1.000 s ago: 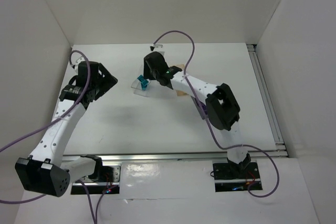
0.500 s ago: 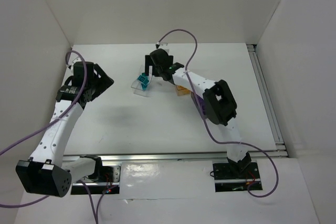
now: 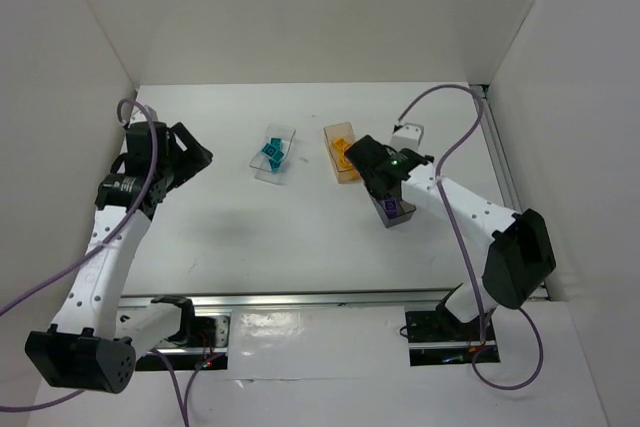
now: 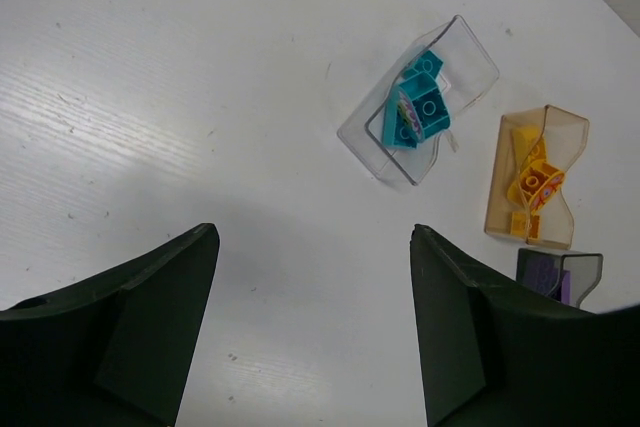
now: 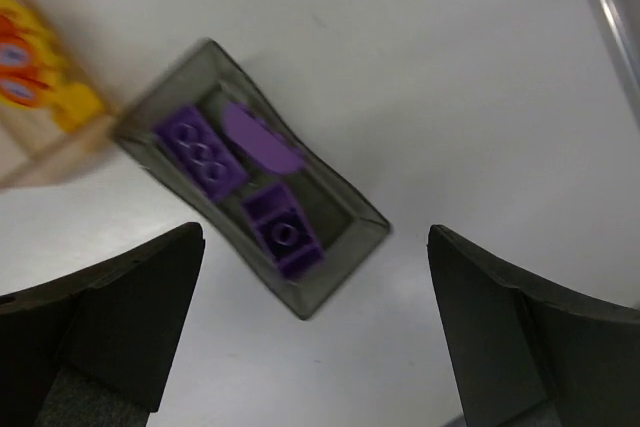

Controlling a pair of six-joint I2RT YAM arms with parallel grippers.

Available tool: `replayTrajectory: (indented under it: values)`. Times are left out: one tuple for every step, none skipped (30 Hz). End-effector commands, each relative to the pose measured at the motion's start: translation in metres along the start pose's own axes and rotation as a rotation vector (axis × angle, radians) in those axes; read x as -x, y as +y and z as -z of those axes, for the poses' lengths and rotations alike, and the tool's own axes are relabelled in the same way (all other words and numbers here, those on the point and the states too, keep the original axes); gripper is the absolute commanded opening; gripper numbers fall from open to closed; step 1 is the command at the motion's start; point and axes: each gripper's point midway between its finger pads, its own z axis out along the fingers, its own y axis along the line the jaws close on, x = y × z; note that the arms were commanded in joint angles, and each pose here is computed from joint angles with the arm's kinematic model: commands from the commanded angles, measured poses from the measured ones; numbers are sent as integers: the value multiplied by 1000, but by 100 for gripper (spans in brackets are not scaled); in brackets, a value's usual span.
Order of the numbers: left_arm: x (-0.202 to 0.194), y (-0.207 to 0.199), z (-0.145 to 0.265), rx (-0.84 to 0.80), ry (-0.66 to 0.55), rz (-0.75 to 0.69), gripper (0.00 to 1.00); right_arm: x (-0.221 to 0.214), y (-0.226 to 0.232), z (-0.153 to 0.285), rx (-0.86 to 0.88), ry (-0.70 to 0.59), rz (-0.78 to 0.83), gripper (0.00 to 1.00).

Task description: Sort the legos into containers by color

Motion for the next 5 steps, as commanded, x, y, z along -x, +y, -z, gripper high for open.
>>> replayTrajectory:
  values:
    - [7, -10, 5, -68, -20, -17, 84, -27, -60, 6, -152, 13, 35, 100]
    - [7, -16, 8, -97, -10, -17, 84, -26, -60, 7, -142, 4, 19, 100]
    - [5, -18, 8, -108, -2, -27, 84, -27, -60, 8, -123, 6, 13, 100]
    - [8, -22, 11, -123, -4, -26, 84, -33, -63, 7, -113, 11, 21, 100]
    - [6, -23, 11, -132, 1, -36, 84, -28, -64, 13, -81, -1, -18, 100]
